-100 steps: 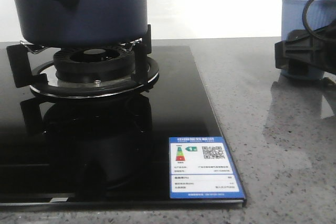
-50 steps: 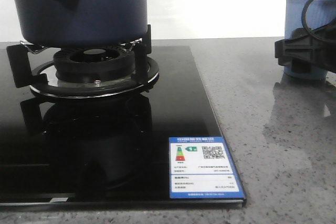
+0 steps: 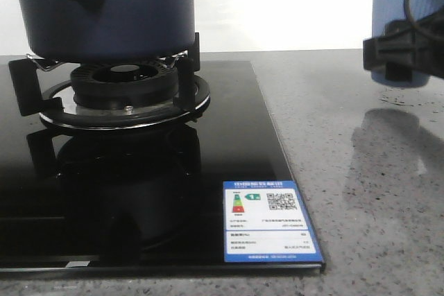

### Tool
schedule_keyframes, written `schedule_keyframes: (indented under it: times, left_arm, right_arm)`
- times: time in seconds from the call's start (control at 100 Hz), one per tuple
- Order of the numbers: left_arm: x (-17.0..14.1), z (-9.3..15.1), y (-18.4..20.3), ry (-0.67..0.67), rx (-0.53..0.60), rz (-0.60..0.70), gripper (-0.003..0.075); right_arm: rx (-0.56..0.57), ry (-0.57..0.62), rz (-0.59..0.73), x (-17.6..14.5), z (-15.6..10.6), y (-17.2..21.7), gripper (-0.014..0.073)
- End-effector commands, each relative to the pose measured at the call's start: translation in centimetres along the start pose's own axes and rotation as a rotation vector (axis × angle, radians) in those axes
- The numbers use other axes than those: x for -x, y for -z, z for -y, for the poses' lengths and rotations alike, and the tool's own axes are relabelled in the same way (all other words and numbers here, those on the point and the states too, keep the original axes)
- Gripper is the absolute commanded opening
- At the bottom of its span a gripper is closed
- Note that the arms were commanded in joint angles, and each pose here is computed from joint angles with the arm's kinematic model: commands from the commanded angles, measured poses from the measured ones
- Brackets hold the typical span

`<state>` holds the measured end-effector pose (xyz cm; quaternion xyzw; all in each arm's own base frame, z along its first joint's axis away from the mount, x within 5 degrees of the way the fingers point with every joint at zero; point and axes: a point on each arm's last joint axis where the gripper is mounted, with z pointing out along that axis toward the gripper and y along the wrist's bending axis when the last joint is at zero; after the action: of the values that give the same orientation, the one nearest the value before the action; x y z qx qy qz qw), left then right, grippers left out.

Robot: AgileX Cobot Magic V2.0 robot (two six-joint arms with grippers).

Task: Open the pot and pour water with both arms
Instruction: 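Lift the blue cup with the right gripper and carry it over the pot, then tilt the cup with the right gripper to pour water into the pot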

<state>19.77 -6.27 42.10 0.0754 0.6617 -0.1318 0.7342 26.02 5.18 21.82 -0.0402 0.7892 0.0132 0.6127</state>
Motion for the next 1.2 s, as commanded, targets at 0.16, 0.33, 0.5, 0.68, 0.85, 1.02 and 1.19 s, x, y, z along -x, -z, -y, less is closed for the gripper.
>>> schedule_keyframes:
  times: [0.16, 0.33, 0.5, 0.68, 0.85, 1.02, 1.19]
  left_arm:
    - [2.6, -0.4, 0.7, 0.0, 0.039, 0.153, 0.0363]
    - [2.6, -0.4, 0.7, 0.0, 0.039, 0.153, 0.0363]
    - [2.6, -0.4, 0.7, 0.0, 0.039, 0.153, 0.0363]
    - [2.6, -0.4, 0.7, 0.0, 0.039, 0.153, 0.0362]
    - [2.6, -0.4, 0.7, 0.0, 0.039, 0.153, 0.0362]
    - [2.6, -0.4, 0.7, 0.0, 0.039, 0.153, 0.0362]
    - [2.6, -0.4, 0.7, 0.0, 0.039, 0.153, 0.0362]
  right_arm:
    - [0.109, 0.138, 0.171, 5.9, -1.0, 1.3, 0.0375]
    - [0.161, 0.204, 0.101, 9.2, -1.6, 1.1, 0.0375]
    - [0.227, 0.316, 0.063, 12.9, -3.2, 1.5, 0.0375]
    - [0.289, 0.429, 0.05, 16.2, -5.4, 2.1, 0.0375]
    - [0.32, 0.558, 0.047, 18.3, -7.5, 2.3, 0.0375]
    - [0.326, 0.699, -0.014, 19.2, -9.6, 1.3, 0.0375]
    - [0.315, 0.808, -0.027, 20.0, -11.5, 0.3, 0.0375]
